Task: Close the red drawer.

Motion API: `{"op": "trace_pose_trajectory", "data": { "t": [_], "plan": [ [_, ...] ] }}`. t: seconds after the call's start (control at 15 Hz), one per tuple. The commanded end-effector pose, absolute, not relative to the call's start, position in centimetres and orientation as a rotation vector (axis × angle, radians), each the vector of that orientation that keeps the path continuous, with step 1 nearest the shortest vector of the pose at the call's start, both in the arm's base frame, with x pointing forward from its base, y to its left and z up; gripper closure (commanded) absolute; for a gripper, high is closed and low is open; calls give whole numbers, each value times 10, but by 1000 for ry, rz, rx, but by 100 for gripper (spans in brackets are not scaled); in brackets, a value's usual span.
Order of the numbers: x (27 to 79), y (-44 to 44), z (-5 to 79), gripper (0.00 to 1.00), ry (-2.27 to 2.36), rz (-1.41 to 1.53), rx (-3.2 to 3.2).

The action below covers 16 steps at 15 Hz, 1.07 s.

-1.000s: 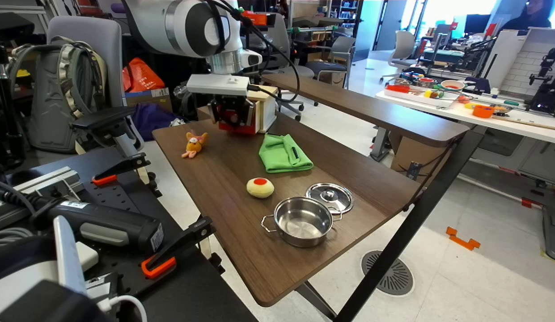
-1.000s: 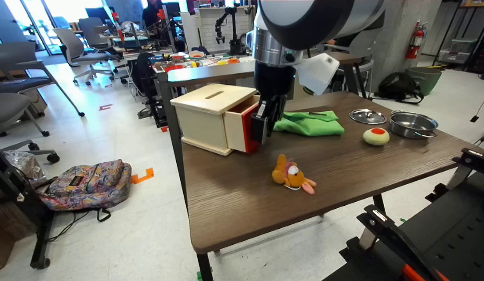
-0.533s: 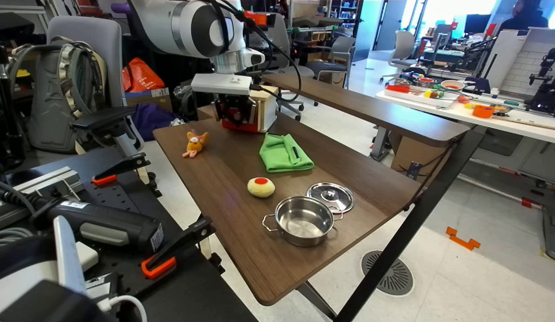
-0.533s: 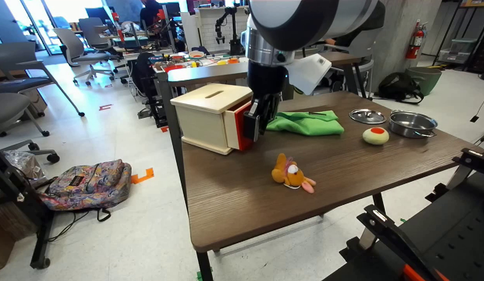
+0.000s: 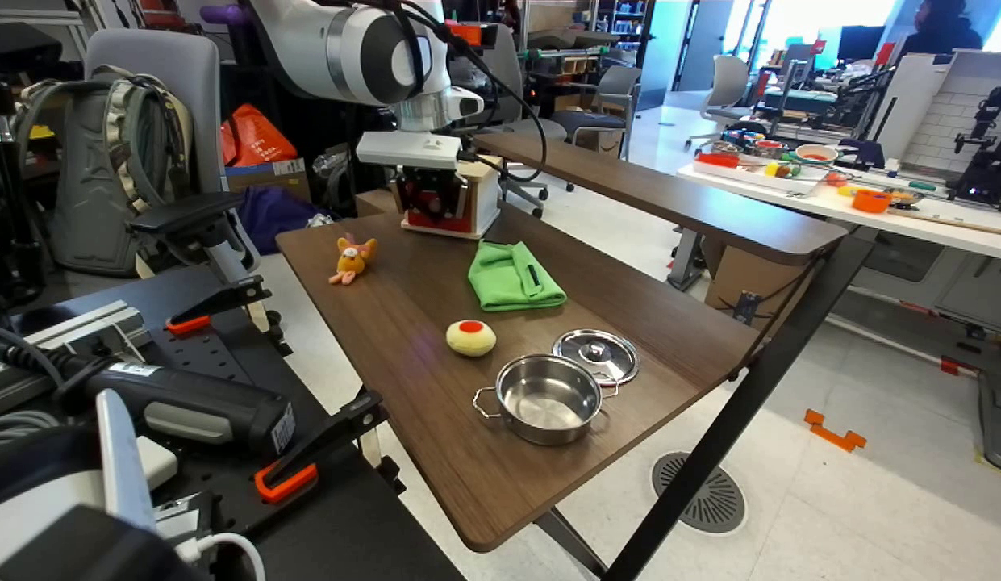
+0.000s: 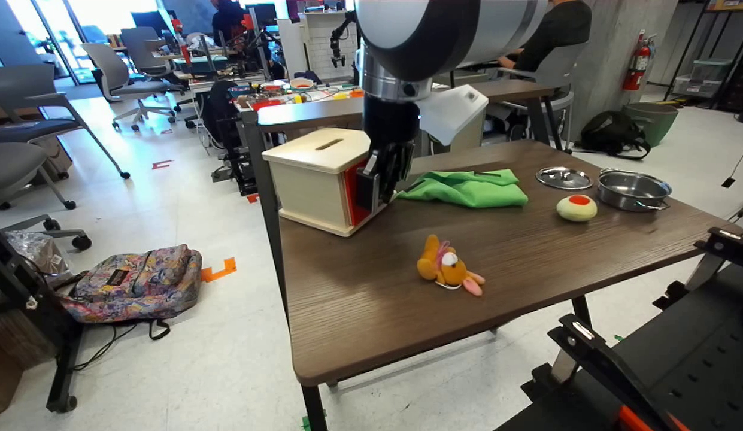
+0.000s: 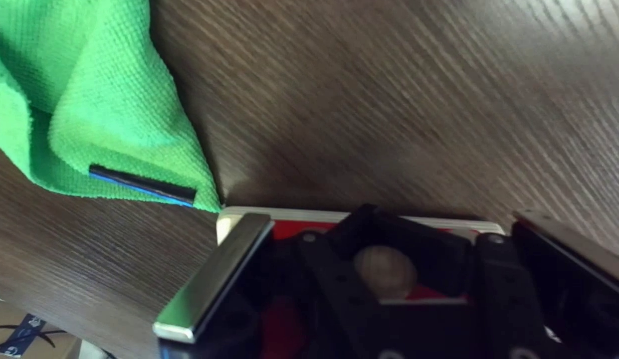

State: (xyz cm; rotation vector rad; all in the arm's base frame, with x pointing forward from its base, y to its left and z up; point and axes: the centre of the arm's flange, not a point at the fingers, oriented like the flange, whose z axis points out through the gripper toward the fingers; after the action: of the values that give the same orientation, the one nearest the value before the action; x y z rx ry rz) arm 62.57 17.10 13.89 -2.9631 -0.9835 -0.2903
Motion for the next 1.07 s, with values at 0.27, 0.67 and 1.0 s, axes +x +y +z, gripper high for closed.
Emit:
{"op": "trace_pose_trajectory", "data": {
  "t": [0.27,0.67,1.0],
  "plan": [
    [664,169,156,75,-933,-367,-2993],
    [661,160,163,38,-910,-359,-2998],
    [647,147,167,2,-918,-333,-3010]
  ]
}}
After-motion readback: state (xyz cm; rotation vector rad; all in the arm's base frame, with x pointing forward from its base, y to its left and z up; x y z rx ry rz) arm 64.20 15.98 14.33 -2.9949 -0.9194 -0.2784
